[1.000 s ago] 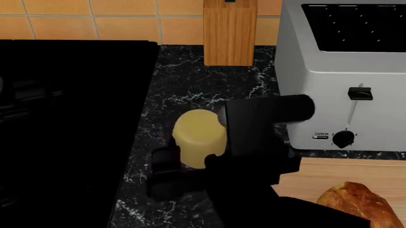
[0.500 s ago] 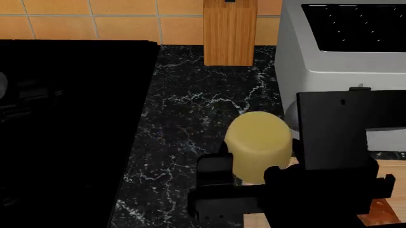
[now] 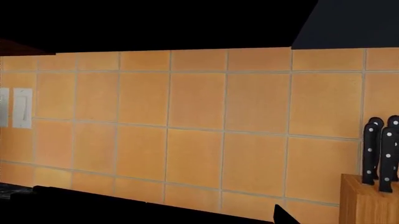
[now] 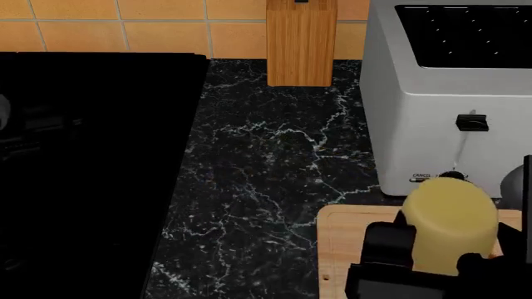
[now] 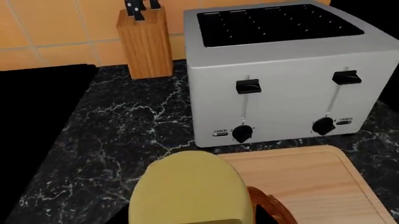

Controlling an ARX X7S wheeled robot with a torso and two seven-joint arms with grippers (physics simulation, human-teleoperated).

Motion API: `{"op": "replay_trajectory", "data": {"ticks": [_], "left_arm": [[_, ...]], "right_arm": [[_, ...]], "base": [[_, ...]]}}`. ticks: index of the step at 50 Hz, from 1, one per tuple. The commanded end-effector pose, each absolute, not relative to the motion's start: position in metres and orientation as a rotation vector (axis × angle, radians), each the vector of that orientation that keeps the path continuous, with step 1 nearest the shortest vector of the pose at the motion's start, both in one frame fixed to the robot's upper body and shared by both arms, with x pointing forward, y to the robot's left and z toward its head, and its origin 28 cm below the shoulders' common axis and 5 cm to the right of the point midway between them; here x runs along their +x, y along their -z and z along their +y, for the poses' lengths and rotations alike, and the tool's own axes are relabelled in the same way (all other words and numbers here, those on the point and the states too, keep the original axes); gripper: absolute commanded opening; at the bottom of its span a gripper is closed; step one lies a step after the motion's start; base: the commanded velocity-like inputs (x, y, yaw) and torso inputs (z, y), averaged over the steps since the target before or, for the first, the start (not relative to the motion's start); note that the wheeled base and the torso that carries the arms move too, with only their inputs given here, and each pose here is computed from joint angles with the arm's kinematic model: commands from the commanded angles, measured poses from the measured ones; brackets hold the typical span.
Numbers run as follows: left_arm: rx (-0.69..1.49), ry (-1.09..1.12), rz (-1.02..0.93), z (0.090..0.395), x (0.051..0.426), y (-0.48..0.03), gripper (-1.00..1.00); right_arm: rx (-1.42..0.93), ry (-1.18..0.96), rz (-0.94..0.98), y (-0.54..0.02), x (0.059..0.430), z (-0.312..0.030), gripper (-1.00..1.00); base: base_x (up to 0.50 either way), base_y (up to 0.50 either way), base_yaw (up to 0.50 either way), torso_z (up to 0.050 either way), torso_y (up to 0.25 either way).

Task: Pick up the wedge of cheese and place it on the slice of bread to prepare a simple cheese on bread dish.

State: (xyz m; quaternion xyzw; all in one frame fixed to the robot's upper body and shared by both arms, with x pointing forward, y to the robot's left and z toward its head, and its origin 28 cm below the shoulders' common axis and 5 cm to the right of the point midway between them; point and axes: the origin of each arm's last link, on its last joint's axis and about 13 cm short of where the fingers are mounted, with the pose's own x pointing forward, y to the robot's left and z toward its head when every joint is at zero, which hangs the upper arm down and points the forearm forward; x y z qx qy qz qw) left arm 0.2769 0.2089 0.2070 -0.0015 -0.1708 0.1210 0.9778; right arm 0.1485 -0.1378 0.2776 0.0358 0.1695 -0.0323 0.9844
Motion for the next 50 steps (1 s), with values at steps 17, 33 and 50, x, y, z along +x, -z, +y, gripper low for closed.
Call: {"op": "replay_trajectory", "data": {"ticks": [17, 33, 50], "left_arm": [[0.002, -0.252, -0.339, 0.209, 0.278, -0.207, 1.0], [0.004, -0.25, -0.333, 0.209, 0.279, -0.206, 1.0], [0.005, -0.252, -0.331, 0.209, 0.278, -0.206, 1.0]], "right_arm": [[-0.105, 0.232, 0.261, -0.257, 0.155, -0.165, -1.0], [-0.087, 0.213, 0.253, -0.24, 0.175, -0.17, -1.0], [-0.074, 0.205, 0.255, -0.228, 0.184, -0.174, -1.0]], "base": [[0.0, 0.0, 0.0, 0.0, 0.0], [0.0, 0.0, 0.0, 0.0, 0.001], [0.0, 0.0, 0.0, 0.0, 0.0]]}}
